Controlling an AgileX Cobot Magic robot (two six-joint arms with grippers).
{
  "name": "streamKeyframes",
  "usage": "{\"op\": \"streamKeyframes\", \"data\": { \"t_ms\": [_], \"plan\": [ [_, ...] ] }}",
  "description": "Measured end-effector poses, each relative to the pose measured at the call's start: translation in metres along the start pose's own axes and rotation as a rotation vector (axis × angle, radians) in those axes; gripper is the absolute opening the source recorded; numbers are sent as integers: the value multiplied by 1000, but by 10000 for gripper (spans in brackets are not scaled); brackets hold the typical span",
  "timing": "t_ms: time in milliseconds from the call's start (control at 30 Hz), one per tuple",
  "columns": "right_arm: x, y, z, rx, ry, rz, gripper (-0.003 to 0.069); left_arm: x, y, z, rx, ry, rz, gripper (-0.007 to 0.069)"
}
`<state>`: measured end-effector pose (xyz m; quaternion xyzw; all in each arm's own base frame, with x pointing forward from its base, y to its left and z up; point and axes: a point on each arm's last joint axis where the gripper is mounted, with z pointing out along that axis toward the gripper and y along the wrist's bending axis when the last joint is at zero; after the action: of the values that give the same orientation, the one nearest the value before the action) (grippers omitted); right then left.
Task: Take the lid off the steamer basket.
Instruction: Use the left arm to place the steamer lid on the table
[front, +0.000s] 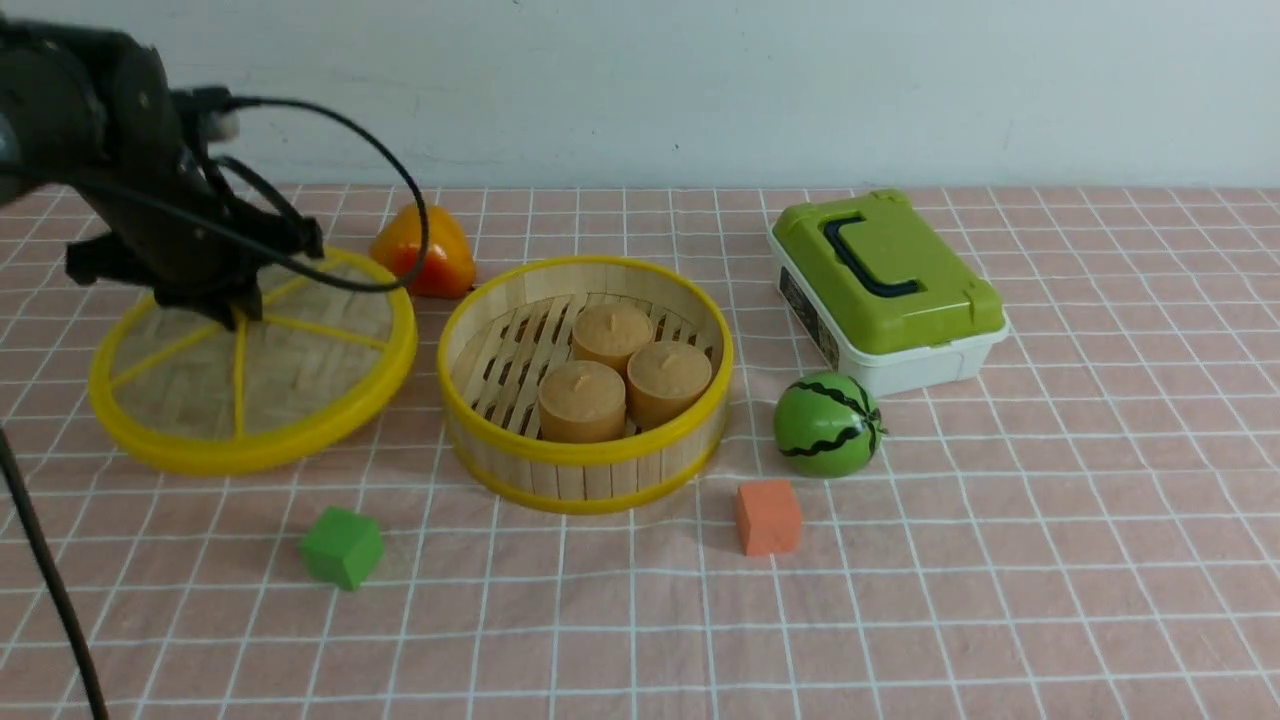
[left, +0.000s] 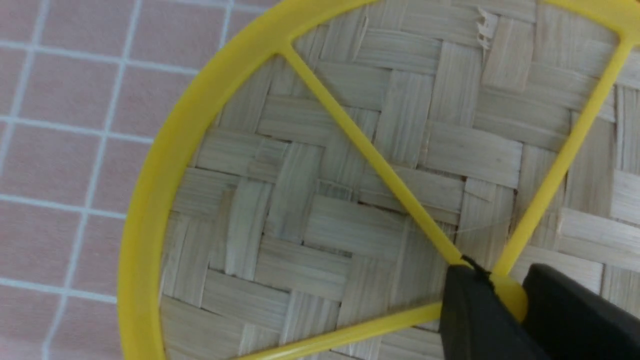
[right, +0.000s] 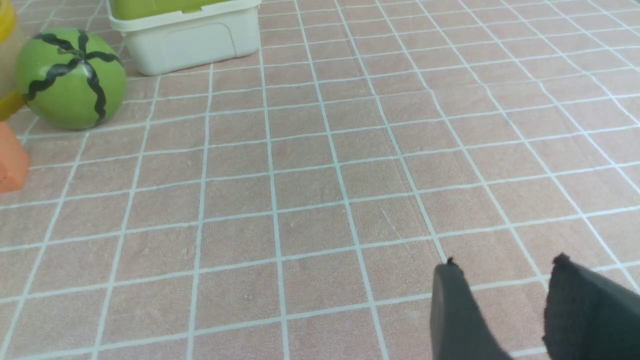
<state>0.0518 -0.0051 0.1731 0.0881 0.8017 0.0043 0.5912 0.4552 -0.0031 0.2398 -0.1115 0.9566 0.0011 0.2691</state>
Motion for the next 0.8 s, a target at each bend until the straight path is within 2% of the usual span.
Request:
{"op": "streamKeyframes", "data": {
  "t_ms": [133,333,433,533,567,667,733,800],
  "plan": [
    [0,0,0,0,0,0,242,8,-1,33,-3,35,-8,103],
    [0,0,0,0,0,0,242,8,-4,39,28,18,-47,104],
    [0,0,0,0,0,0,242,8,-5,39,40,17,-59,141],
    [0,0,0,0,0,0,242,7,-6,38,45,11,-64,240],
    [0,0,0,0,0,0,242,6,-6,36,47,6,-65,280],
    [0,0,0,0,0,0,242,2,-6,25,53,-15,-68,333],
    [0,0,0,0,0,0,242,-4,-6,8,63,-52,-71,330],
    [0,0,0,0,0,0,242,-12,-6,-22,79,-113,-75,280]
  ]
}}
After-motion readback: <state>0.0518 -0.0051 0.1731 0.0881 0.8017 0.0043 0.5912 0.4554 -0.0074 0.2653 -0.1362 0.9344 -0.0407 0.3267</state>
